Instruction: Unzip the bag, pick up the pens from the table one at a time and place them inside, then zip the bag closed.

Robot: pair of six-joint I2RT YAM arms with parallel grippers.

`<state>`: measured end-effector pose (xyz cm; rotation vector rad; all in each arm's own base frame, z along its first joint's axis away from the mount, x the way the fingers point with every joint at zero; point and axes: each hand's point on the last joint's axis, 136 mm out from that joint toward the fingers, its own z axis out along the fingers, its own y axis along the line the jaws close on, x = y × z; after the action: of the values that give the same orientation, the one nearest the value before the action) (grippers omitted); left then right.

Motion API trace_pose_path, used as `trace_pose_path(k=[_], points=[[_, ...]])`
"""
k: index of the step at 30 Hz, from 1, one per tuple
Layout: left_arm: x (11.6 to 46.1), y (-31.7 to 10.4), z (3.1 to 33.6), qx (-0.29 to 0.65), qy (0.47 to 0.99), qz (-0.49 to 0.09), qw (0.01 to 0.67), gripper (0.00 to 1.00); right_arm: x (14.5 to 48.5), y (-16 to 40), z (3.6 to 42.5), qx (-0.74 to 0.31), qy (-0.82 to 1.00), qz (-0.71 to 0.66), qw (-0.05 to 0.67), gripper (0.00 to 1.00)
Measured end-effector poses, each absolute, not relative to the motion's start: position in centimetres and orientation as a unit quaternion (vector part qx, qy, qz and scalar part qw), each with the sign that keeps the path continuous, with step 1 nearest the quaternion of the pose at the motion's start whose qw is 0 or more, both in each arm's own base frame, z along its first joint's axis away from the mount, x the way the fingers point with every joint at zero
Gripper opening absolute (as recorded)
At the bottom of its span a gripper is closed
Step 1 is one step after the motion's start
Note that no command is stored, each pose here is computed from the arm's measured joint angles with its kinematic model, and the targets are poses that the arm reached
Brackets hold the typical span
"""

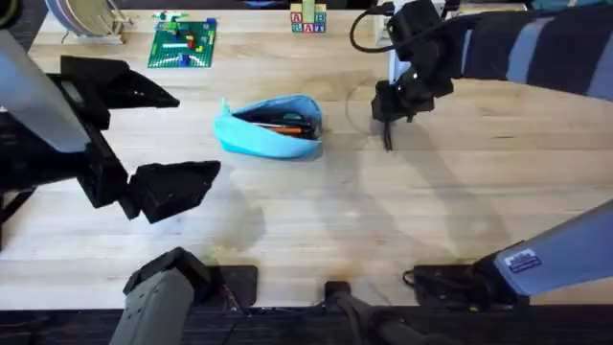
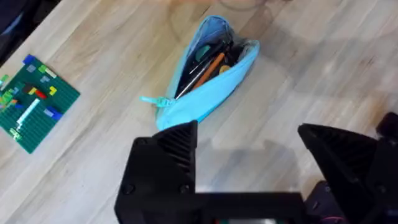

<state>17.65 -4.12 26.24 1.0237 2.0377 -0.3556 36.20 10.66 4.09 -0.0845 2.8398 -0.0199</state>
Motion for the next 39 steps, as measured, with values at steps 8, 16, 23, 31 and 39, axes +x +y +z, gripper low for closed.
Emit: trace_pose_path(k=[8, 16, 23, 31, 39], points=[[17.5, -4.2, 26.2, 0.404, 0.809, -0.145, 0.402, 0.994, 36.2, 10.7, 4.1, -0.03, 0.988, -0.007, 0.15, 0.034], [17.5, -4.2, 26.2, 0.403, 0.809, -0.146, 0.402, 0.994, 36.2, 10.7, 4.1, -0.03, 0.988, -0.007, 0.15, 0.029], [17.5, -4.2, 26.2, 0.403, 0.809, -0.146, 0.402, 0.995, 36.5, 10.8, 6.2, -0.032, 0.984, 0.001, 0.175, 0.03], [17.5, -4.2, 26.2, 0.403, 0.809, -0.146, 0.402, 0.994, 37.3, 11.0, 13.7, -0.058, 0.96, 0.021, 0.271, 0.031], [17.5, -4.2, 26.2, 0.403, 0.809, -0.146, 0.402, 0.993, 36.5, 10.8, 19.1, -0.079, 0.937, 0.031, 0.339, 0.032]])
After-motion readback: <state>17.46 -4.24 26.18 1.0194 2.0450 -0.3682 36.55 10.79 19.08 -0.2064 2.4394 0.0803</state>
